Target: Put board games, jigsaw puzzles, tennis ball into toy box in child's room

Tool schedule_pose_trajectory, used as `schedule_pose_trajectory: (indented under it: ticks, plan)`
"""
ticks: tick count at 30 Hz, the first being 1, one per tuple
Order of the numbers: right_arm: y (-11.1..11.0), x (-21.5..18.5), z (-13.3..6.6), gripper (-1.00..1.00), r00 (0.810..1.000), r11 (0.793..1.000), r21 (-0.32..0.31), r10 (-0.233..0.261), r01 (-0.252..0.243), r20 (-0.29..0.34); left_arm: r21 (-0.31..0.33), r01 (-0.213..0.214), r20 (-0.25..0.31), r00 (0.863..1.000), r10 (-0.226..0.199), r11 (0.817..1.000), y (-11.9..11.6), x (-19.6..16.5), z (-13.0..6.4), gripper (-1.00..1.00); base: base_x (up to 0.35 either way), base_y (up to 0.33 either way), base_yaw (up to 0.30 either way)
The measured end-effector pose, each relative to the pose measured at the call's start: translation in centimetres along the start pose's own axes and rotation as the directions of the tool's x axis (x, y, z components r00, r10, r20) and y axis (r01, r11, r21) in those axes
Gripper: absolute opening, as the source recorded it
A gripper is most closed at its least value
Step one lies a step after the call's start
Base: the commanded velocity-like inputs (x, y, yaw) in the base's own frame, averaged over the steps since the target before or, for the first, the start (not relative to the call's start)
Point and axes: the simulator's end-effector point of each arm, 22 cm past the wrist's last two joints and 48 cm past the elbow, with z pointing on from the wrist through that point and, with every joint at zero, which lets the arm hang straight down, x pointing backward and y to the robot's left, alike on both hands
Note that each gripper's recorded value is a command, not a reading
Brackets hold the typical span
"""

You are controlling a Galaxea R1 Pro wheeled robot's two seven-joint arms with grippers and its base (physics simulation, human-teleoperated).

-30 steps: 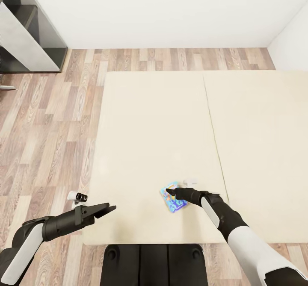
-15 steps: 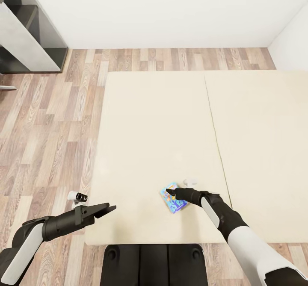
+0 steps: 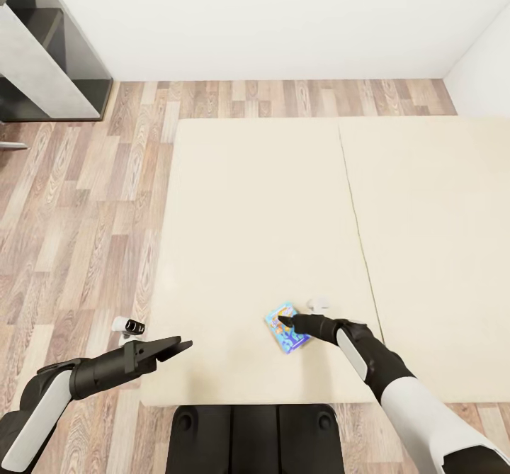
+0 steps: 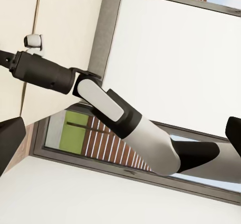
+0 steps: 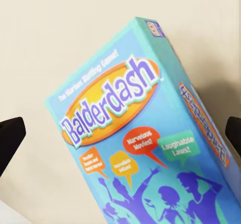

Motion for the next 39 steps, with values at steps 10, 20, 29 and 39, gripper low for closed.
schedule_pose_trajectory:
  ticks: [10,20,29,39]
  plan:
    - [0.0,0.3,0.0,1.00,1.000,1.000,0.001,0.000,0.000,-0.007,0.003,0.000,0.000,1.000,0.000,1.000,-0.1,0.0,0.0,1.00,0.000,0.000,0.000]
    - [0.3,1.0,0.1,1.00,0.999,1.000,-0.004,0.007,-0.007,-0.036,0.006,0.000,0.001,1.000,0.000,1.000,-0.1,0.0,0.0,1.00,0.000,0.000,0.000]
    - [0.9,1.8,0.3,1.00,0.997,1.000,-0.014,0.022,-0.023,-0.069,0.007,0.000,0.001,1.000,0.000,1.000,-0.2,0.0,0.0,1.00,0.000,0.000,0.000]
    - [1.0,3.0,0.2,1.00,0.991,0.998,-0.014,0.055,-0.057,-0.122,0.006,0.001,0.001,1.000,-0.001,1.000,-0.1,0.0,0.0,1.00,0.000,0.000,0.000]
